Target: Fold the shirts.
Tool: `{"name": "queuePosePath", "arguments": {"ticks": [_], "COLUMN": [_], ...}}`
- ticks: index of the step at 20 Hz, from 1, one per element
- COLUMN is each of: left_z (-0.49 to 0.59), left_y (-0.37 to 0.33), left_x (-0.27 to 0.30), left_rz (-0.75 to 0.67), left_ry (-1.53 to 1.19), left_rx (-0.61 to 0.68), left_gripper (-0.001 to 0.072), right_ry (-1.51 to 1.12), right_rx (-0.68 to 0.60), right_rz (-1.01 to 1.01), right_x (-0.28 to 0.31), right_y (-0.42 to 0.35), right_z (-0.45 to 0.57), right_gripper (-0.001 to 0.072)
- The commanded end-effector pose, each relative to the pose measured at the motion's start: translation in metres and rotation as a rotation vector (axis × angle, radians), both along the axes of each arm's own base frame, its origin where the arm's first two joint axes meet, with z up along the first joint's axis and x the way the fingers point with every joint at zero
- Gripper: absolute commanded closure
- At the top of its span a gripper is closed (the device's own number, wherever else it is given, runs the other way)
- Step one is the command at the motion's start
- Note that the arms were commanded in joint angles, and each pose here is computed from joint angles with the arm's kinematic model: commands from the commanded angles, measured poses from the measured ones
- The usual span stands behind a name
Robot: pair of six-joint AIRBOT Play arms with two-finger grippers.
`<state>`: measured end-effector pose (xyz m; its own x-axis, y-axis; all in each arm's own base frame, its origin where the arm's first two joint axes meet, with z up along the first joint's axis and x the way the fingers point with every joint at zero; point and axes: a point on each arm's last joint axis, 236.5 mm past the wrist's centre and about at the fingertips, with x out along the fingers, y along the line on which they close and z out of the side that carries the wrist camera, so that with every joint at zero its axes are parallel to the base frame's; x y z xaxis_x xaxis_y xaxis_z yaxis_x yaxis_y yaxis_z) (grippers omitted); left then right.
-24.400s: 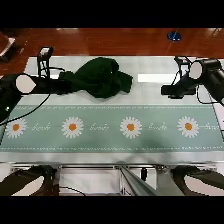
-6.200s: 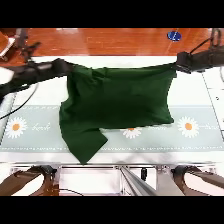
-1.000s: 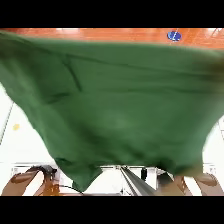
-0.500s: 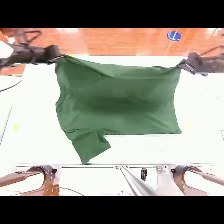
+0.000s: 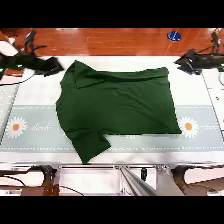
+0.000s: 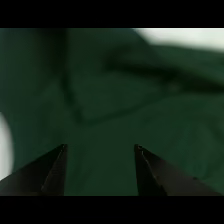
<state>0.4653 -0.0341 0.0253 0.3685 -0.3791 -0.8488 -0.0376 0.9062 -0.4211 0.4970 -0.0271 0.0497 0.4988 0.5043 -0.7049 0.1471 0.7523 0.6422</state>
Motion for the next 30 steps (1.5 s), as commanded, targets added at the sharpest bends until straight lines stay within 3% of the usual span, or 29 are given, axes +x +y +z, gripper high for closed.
{"name": "queuePosePath", "arguments": {"ticks": [1,5,9,14,20,21,22,23,26,30], "left_z": [-0.027,-0.069,-0.106,-0.121,-0.144,-0.145,-0.142,-0.138,-0.13,-0.129], "left_y": [0.065,0.059,0.016,-0.02,-0.048,-0.053,-0.058,-0.059,-0.059,-0.06], "left_x": [-0.092,-0.178,-0.245,-0.222,-0.222,-0.219,-0.216,-0.213,-0.206,-0.205], "left_rz": [0.05,0.181,0.196,0.313,0.246,0.235,0.229,0.222,0.193,0.196], "left_ry": [0.293,0.389,0.542,0.415,0.412,0.407,0.402,0.393,0.367,0.365], "left_rx": [0.001,-0.097,-0.237,-0.436,-0.359,-0.355,-0.367,-0.374,-0.379,-0.385], "left_gripper": [0.0199,0.0199,0.0199,0.0199,0.0203,0.0259,0.0525,0.0673,0.0685,0.0685], "right_ry": [0.193,0.242,0.2,0.198,0.166,0.152,0.151,0.176,0.423,0.51], "right_rx": [-0.148,-0.078,0.022,0.055,0.042,0.01,-0.029,-0.074,-0.09,-0.018], "right_rz": [0.001,-0.191,-0.25,-0.227,-0.27,-0.317,-0.377,-0.414,-0.428,-0.348], "right_x": [-0.08,-0.16,-0.207,-0.231,-0.222,-0.217,-0.216,-0.224,-0.285,-0.305], "right_y": [-0.061,-0.049,0.003,0.027,0.018,0.002,-0.022,-0.042,-0.049,-0.01], "right_z": [-0.027,-0.075,-0.097,-0.098,-0.096,-0.095,-0.093,-0.094,-0.121,-0.139], "right_gripper": [0.03,0.0301,0.0301,0.0301,0.0301,0.0301,0.0301,0.0301,0.03,0.0299]}}
